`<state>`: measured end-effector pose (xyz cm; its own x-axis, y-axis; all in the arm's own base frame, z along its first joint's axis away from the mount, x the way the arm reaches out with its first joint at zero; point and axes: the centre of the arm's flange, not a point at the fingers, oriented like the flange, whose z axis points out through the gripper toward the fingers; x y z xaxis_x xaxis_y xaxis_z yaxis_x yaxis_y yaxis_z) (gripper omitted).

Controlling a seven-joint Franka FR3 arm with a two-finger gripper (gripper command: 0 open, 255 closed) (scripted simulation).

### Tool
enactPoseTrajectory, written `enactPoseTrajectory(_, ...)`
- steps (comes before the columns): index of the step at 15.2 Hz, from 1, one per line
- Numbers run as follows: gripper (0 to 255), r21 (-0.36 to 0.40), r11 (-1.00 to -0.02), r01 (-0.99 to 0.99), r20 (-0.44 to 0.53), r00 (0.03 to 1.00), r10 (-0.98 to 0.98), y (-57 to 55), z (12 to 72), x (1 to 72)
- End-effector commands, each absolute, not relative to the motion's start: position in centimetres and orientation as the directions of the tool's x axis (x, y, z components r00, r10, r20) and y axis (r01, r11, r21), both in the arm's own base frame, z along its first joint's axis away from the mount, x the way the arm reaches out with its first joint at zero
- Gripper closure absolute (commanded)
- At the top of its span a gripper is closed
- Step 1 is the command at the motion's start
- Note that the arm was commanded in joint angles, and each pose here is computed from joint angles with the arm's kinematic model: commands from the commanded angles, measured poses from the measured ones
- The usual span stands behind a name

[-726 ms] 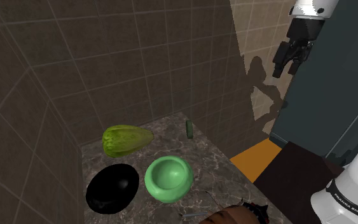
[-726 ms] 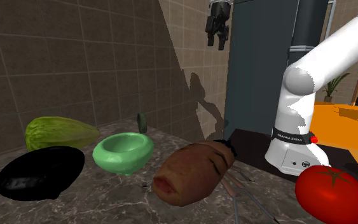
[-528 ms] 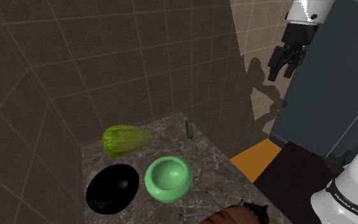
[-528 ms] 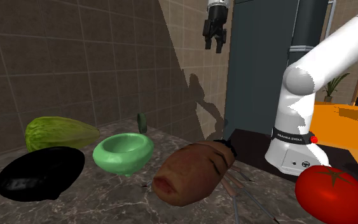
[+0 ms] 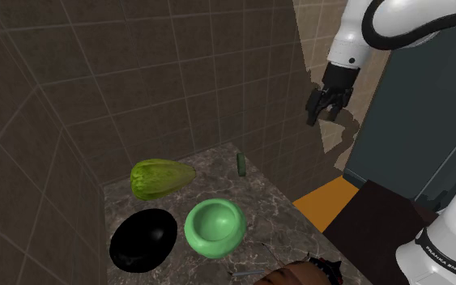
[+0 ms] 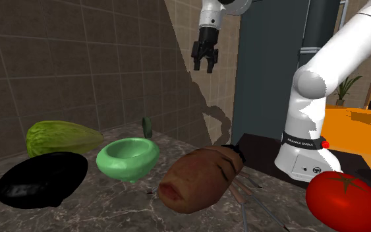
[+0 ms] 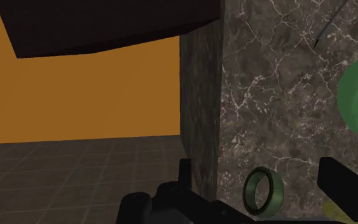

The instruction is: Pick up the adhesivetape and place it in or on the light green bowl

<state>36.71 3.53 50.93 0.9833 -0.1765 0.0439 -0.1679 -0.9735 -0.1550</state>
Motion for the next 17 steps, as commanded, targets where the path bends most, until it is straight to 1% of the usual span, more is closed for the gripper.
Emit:
enactPoseTrajectory(1, 0, -0.161, -0.972, -0.171, 0.055, 0.982, -0.182, 4.4, 49.1, 38.2)
enactPoseTrajectory(17, 0, -0.204, -0.96, -0.19, 0.122, 0.968, -0.217, 12.8, 34.7, 50.0)
